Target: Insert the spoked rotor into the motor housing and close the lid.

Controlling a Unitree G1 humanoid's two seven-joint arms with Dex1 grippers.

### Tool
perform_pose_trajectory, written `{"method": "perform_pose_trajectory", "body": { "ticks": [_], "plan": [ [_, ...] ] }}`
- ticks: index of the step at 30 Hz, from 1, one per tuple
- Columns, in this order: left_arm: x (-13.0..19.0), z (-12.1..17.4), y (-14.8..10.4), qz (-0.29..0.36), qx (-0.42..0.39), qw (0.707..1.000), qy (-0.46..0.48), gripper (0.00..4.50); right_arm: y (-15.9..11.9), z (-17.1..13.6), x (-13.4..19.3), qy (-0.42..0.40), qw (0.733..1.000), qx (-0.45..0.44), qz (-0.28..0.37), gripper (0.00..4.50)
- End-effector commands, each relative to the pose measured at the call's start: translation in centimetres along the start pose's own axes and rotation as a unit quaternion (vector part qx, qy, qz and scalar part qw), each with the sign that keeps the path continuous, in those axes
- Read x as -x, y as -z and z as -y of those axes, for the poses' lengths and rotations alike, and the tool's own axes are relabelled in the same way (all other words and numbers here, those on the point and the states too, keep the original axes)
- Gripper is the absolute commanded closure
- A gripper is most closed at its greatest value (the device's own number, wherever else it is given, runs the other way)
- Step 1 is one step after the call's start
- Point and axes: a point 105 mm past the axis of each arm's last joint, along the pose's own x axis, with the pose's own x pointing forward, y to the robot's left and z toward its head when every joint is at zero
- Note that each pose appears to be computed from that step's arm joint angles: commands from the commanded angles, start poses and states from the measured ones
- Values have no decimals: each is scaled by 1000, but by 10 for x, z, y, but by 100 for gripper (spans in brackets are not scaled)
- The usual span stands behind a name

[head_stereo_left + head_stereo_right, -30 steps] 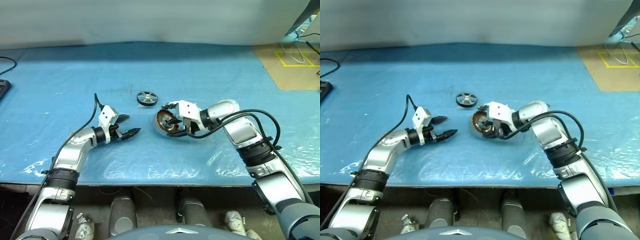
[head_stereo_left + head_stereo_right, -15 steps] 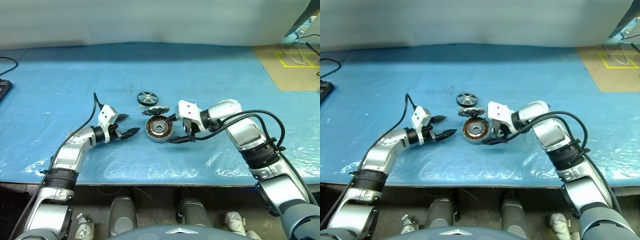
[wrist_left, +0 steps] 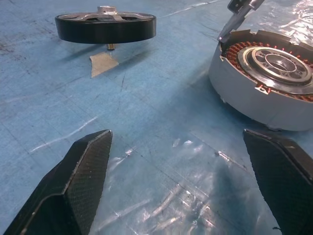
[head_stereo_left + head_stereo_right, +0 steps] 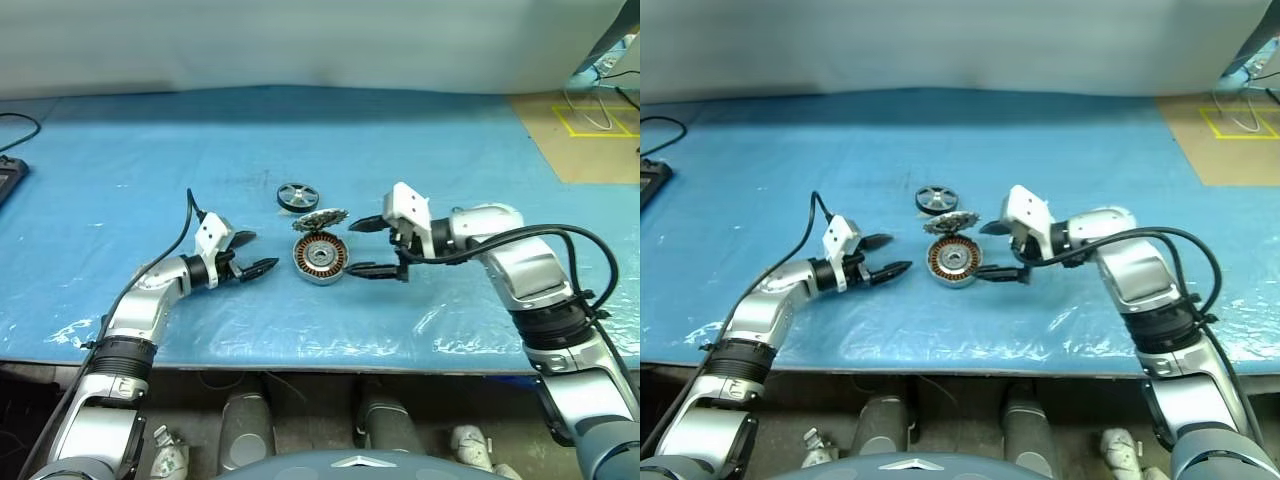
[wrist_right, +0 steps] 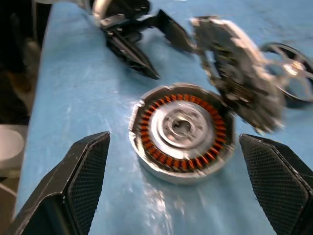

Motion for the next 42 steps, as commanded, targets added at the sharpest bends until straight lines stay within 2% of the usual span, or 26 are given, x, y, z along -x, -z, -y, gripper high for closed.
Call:
{"method": "perform_pose_trajectory", "body": {
  "ticks": [1, 5, 10, 16, 20, 24, 41, 42],
  "plan": [
    [2, 0, -8, 12, -18, 1000, 8, 0, 13, 19, 27, 71, 997, -14, -8, 4],
    [-2, 4, -12, 21, -20, 999, 21, 0, 45, 44, 51, 160, 986, -14, -37, 4],
    [-7, 11, -21, 35, -22, 998, 40, 0, 89, 61, 73, 231, 968, -79, -52, 4],
    [-13, 11, -25, 35, -27, 998, 43, 0, 125, 86, 99, 344, 926, -146, -51, 4],
    [-17, 12, -25, 35, -27, 998, 47, 0, 135, 109, 113, 415, 888, -199, -10, 4],
    [-19, 13, -24, 35, -27, 998, 49, 0, 144, 122, 114, 445, 869, -213, -7, 4],
    [-11, 6, -12, 29, -26, 999, 28, 0, 143, 132, 78, 425, 877, -223, -7, 4],
    [-11, 5, -11, 29, -26, 999, 27, 0, 145, 132, 77, 427, 876, -225, -9, 20]
  ]
}}
